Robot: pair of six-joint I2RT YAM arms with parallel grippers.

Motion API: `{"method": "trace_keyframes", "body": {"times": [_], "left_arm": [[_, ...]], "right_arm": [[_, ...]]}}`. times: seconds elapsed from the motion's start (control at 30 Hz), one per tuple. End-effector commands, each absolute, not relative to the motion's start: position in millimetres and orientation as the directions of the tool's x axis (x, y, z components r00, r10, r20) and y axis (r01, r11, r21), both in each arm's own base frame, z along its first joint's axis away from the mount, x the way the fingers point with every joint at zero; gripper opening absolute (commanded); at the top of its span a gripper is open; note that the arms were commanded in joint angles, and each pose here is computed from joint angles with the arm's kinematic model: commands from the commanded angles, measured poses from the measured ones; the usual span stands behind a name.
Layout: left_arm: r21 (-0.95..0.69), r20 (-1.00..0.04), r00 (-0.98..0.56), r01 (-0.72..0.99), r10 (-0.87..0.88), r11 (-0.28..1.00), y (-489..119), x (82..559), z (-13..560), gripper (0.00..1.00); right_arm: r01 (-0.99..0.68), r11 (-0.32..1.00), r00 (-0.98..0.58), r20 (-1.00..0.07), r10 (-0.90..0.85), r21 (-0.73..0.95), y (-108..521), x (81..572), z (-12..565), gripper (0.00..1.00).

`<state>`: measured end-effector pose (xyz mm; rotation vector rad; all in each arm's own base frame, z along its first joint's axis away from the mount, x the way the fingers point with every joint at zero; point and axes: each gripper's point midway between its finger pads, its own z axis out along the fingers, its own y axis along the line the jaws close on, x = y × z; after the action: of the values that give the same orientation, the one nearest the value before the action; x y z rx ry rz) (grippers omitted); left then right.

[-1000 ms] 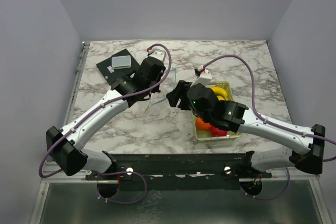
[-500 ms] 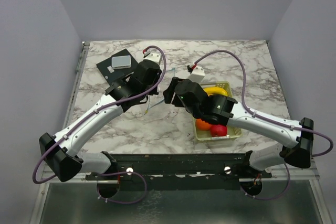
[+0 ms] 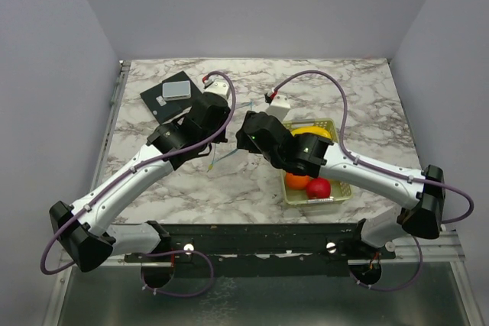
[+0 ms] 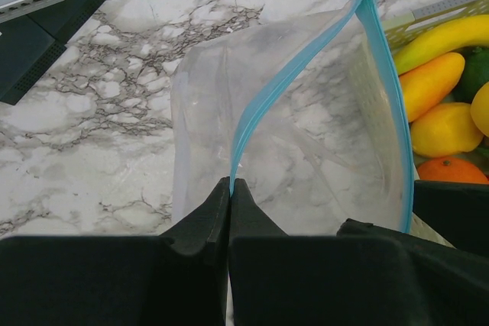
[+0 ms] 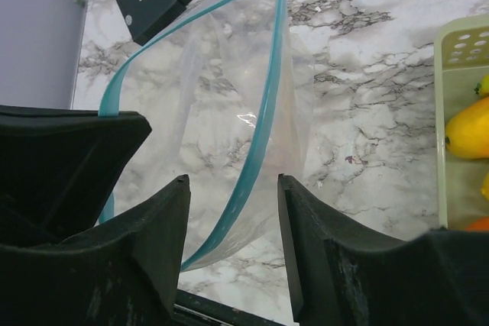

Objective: Place the food in the zip-top bag and seal the zipper
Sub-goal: Adjust the zipper food storage bag at the center of the board.

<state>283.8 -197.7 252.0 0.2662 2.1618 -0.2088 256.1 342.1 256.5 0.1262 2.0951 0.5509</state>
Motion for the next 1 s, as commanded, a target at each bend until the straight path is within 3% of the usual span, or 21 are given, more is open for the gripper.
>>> {"method": "trace_keyframes", "body": {"times": [0.0, 0.17, 0.4, 0.53, 0.8, 0.97], "left_arm": [[-0.059, -0.833, -0.546, 0.252, 0.091, 0.966, -192, 278, 256, 0.00], [-0.062, -0.836, -0.542, 0.240, 0.081, 0.969, -188, 276, 256, 0.00], [-0.059, -0.833, -0.547, 0.240, 0.085, 0.969, -184, 272, 251, 0.00], [-0.045, -0.826, -0.555, 0.240, 0.099, 0.970, -182, 271, 245, 0.04], [-0.009, -0.819, -0.561, 0.221, 0.120, 0.975, -179, 275, 244, 0.29], [0.012, -0.815, -0.563, 0.220, 0.137, 0.975, -180, 280, 245, 0.32]], "right_arm": [[-0.088, 0.899, -0.553, -0.772, 0.315, 0.430, 343, 264, 257, 0.53], [-0.086, 0.900, -0.570, -0.762, 0.307, 0.427, 347, 263, 248, 0.43], [-0.087, 0.902, -0.577, -0.760, 0.300, 0.422, 348, 263, 242, 0.02], [-0.091, 0.905, -0.574, -0.764, 0.294, 0.416, 347, 263, 239, 0.01], [-0.119, 0.902, -0.585, -0.763, 0.274, 0.415, 350, 261, 231, 0.01], [-0.127, 0.908, -0.591, -0.766, 0.254, 0.399, 351, 260, 226, 0.01]]}}
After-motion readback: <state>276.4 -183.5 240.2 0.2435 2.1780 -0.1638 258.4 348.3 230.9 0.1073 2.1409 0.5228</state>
